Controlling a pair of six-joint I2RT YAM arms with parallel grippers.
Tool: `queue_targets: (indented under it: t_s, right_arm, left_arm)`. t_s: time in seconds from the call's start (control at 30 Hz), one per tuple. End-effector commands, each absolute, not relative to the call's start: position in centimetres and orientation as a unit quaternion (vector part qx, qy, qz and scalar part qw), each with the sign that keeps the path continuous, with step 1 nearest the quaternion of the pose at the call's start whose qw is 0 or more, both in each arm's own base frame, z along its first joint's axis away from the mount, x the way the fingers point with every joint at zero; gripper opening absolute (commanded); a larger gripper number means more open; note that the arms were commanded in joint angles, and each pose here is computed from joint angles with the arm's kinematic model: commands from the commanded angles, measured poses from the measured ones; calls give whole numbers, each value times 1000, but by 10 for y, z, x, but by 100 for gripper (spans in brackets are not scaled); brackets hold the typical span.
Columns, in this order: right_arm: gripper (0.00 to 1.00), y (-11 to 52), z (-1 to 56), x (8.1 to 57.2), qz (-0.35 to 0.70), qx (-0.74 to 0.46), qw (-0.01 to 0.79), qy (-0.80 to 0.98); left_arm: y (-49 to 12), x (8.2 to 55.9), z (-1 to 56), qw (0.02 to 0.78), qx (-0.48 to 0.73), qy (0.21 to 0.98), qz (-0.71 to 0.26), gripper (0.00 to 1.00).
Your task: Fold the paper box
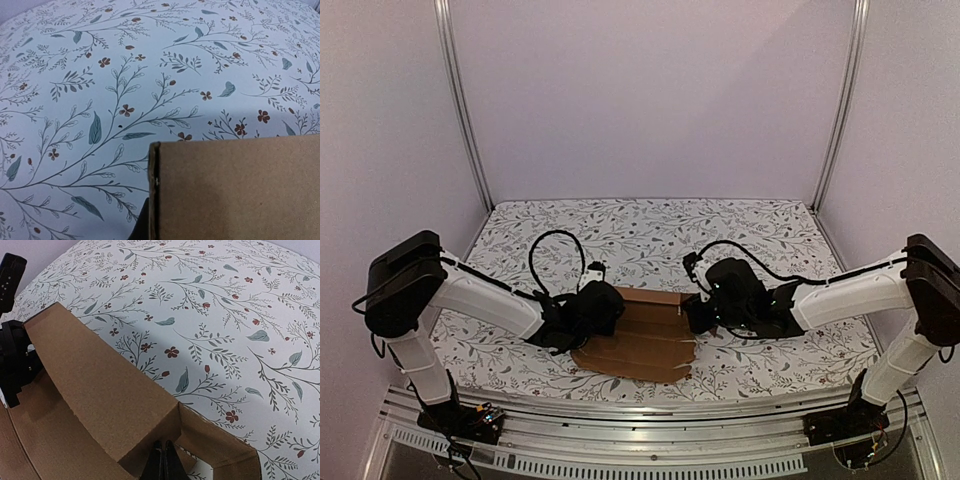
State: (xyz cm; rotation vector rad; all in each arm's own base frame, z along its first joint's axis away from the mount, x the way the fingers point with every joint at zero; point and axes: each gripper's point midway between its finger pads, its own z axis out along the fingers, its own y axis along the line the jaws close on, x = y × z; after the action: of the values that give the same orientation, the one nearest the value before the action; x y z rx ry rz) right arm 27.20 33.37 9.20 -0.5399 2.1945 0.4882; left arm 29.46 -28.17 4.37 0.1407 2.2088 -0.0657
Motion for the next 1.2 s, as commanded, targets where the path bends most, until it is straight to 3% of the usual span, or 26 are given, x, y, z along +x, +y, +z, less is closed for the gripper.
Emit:
queue_targets:
  t_s: [0.0,0.63,1.17]
  right_arm:
    - [0,347,88,275,234,-191,400,865]
    - [0,378,117,287,364,-113,441,813]
    - [0,371,143,266,398,-154,457,781]
  left_arm:
    - [-290,283,38,424,71,902,-36,0]
    - [-292,267,38,402,68,910,-74,0]
    - [-296,269,59,405,32,900,-158,0]
